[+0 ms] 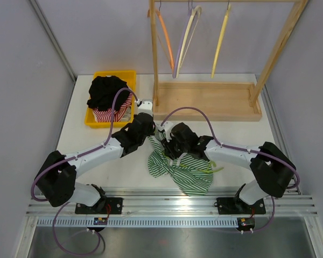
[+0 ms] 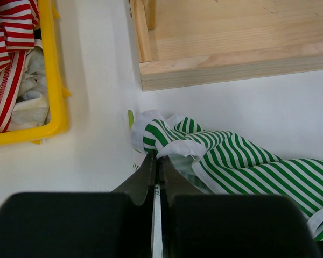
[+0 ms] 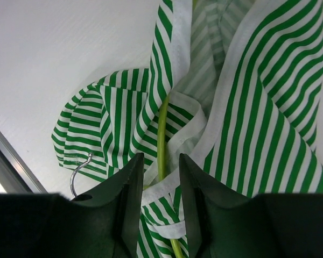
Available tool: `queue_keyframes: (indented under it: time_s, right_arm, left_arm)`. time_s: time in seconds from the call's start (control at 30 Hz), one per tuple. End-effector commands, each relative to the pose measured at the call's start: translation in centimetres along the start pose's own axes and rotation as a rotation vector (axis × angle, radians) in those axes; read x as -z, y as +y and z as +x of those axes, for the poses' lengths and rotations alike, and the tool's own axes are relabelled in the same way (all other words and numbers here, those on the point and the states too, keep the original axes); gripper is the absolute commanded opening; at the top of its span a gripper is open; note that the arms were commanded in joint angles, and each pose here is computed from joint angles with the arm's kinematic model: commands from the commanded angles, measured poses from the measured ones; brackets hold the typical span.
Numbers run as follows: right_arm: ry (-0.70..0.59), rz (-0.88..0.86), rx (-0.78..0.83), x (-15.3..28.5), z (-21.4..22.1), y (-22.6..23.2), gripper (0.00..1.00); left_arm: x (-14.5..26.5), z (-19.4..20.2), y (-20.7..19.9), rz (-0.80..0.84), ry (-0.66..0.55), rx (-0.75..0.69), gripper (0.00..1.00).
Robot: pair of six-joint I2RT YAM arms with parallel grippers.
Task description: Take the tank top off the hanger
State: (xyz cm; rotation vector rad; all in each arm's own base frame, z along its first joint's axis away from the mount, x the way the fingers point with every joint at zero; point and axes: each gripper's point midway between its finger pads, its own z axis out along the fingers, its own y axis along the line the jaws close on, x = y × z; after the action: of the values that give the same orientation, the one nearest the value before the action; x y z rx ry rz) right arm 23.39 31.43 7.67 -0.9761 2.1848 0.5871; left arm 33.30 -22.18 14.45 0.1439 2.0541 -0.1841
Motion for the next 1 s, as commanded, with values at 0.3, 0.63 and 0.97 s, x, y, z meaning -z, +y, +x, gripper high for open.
queue_keyframes:
  time_s: [0.3,0.63,0.97]
  right_arm:
    - [0.013,-0.047,-0.003,-3.2,1.1,1.2,0.38]
    - [0.038,0.011,0.007,-3.7,1.8,0.0,0.2]
    - [0.113,0.029,-0.001,-3.6,3.2,-0.2,0.01]
  left_arm:
    - [0.1,-0.7,-0.3,0.021,-0.03,0.025,0.0]
    - [0.3,-0.7,0.2,0.019,-0.038,0.032,0.0]
    - [0.5,-1.1,0.8,0.005,-0.046,0.04,0.0]
